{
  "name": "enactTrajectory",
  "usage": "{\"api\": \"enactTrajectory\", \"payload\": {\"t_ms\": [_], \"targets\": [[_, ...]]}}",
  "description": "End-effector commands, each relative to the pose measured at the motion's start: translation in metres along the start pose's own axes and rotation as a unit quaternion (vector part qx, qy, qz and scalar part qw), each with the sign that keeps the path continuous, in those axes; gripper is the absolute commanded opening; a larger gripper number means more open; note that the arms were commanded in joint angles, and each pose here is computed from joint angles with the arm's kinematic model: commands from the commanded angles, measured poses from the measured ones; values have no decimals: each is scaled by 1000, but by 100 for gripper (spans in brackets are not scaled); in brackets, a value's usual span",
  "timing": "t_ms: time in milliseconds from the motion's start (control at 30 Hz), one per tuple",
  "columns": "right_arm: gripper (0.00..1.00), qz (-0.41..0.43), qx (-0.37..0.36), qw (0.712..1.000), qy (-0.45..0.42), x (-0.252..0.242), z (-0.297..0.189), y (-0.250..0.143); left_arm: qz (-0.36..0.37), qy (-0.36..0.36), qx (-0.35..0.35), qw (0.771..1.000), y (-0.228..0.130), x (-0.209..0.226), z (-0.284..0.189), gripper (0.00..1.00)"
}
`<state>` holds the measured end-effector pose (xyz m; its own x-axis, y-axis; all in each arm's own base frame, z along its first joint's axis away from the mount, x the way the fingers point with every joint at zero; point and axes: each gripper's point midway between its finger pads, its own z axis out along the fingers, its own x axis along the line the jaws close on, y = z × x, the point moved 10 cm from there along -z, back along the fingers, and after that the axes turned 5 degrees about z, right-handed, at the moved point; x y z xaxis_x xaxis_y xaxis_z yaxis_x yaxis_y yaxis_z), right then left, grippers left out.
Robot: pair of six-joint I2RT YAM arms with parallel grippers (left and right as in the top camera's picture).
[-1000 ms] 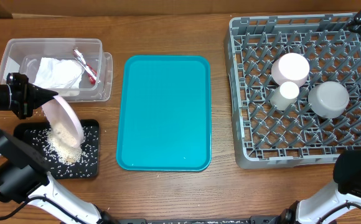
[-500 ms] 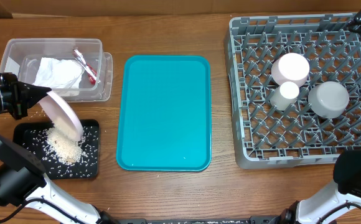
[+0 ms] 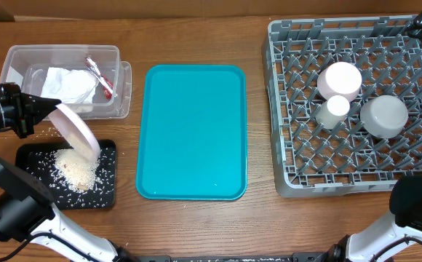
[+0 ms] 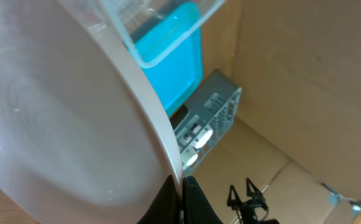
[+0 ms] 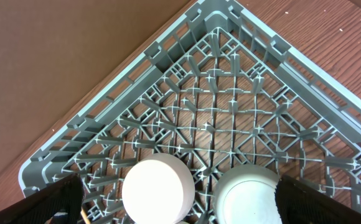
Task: Sort waste into correct bins and load items into the dishwasher
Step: 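Tilt the plate with the left gripper to pour rice onto the black tray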
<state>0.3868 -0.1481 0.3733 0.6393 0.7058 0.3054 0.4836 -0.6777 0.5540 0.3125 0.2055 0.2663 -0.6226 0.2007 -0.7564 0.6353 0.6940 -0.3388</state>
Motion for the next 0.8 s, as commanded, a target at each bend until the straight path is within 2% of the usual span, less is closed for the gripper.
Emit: {"api": "enactTrajectory", "payload": {"t_ms": [0, 233, 533, 600, 700, 767], "targets": [[100, 3, -4, 1000, 5, 1, -3, 1, -26, 46, -27, 998, -9, 6, -14, 4], [100, 3, -4, 1000, 5, 1, -3, 1, -57, 38, -24, 997, -25, 25, -20, 4], [100, 3, -4, 1000, 5, 1, -3, 1, -14, -11, -21, 1000, -29, 22, -23, 4], [100, 3, -4, 1000, 5, 1, -3, 1, 10, -19, -41, 999, -23, 21, -26, 4], [100, 3, -4, 1000, 5, 1, -3, 1, -17, -28, -38, 999, -24, 27, -32, 4], [100, 3, -4, 1000, 5, 1, -3, 1, 23, -63, -35, 997, -27, 22, -34, 4]]}}
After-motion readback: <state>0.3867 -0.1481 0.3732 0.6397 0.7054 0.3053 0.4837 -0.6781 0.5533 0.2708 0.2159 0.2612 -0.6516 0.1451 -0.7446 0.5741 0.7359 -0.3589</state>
